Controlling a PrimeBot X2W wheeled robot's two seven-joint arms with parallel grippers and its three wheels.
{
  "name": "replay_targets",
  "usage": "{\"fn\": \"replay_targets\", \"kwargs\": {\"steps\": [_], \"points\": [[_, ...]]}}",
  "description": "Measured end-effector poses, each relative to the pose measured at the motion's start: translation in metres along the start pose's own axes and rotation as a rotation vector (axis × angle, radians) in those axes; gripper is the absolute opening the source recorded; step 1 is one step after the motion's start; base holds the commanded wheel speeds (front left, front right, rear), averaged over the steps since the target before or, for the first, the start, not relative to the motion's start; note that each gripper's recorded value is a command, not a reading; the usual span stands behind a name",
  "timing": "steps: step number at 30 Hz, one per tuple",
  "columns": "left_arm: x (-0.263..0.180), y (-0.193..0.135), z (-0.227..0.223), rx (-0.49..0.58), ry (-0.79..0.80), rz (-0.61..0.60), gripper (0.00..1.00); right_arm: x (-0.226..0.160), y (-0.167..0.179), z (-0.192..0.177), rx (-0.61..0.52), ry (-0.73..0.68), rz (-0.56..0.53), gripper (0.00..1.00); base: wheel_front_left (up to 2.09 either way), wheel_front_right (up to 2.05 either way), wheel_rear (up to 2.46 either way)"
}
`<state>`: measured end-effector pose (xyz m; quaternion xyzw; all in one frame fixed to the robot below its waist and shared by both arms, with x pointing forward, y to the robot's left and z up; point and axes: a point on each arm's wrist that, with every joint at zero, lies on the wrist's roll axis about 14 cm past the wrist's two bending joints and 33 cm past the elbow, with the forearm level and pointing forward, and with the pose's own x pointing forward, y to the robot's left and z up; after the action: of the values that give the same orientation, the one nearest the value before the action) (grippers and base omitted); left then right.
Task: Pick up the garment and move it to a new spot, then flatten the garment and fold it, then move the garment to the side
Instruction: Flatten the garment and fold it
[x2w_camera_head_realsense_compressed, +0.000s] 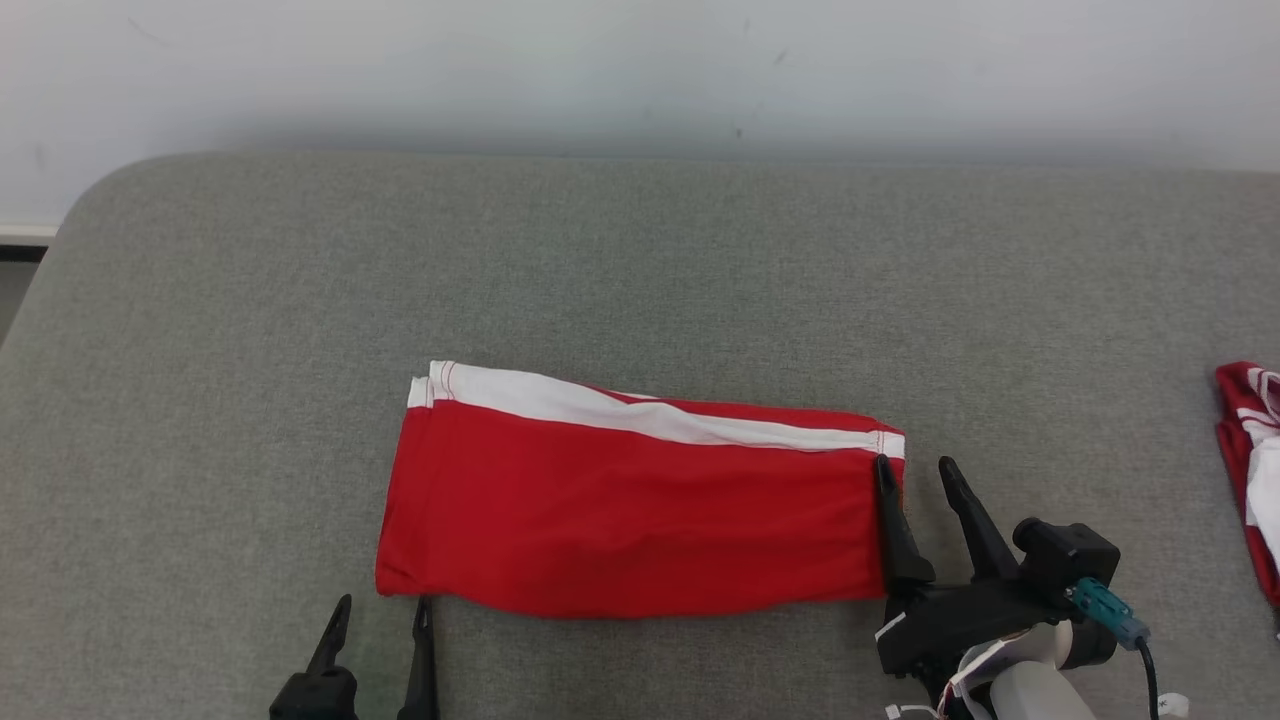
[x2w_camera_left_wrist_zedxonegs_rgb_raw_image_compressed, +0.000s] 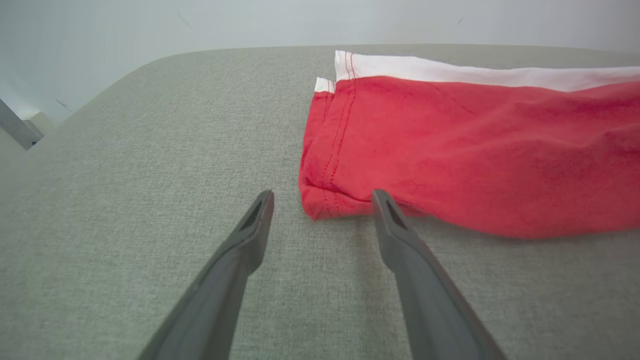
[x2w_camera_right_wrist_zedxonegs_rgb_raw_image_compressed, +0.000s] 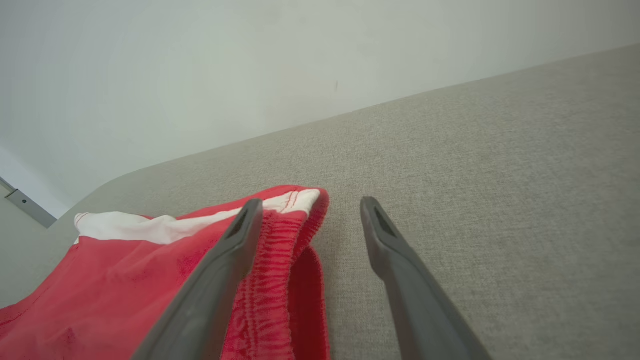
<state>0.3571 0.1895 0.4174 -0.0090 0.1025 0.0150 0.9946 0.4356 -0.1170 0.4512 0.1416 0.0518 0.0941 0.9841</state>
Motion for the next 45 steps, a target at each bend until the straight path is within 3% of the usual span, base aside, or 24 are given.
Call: {"fn": "replay_targets", "kwargs": {"steps": [6,16,17,18,19,28,39,42,45], "points": [[0.001,0.004,-0.008,-0.021,0.027,0.017,1.0,0.008,0.006,-0.038,0.003,0.118,0.02,1.0,0.0,0.0,0.0],[-0.003,0.009,-0.014,-0.023,0.047,0.035,1.0,0.008,0.009,-0.067,0.013,0.211,0.023,1.0,0.0,0.0,0.0],[-0.003,0.009,-0.014,-0.023,0.047,0.034,1.0,0.008,0.011,-0.069,0.018,0.219,0.029,0.64,0.0,0.0,0.0],[-0.003,0.009,-0.014,-0.024,0.048,0.033,1.0,0.009,0.013,-0.07,0.027,0.221,0.033,0.44,0.0,0.0,0.0],[-0.004,0.008,-0.015,-0.024,0.048,0.031,1.0,0.009,0.015,-0.069,0.037,0.221,0.035,0.0,0.0,0.0,0.0],[-0.008,0.004,-0.012,-0.024,0.038,0.009,1.0,0.003,0.007,-0.057,0.092,0.186,-0.008,0.0,0.0,0.0,0.0],[-0.013,-0.015,-0.003,-0.028,0.005,-0.055,1.0,-0.02,-0.06,-0.007,0.006,0.08,-0.124,0.0,0.0,0.0,0.0],[-0.013,-0.024,-0.001,-0.028,0.0,-0.082,1.0,-0.019,-0.054,0.002,0.017,0.068,-0.099,0.0,0.0,0.0,0.0],[-0.015,-0.03,-0.005,-0.034,0.009,-0.099,1.0,-0.011,-0.027,0.008,0.062,0.078,-0.024,0.0,0.0,0.0,0.0]]}}
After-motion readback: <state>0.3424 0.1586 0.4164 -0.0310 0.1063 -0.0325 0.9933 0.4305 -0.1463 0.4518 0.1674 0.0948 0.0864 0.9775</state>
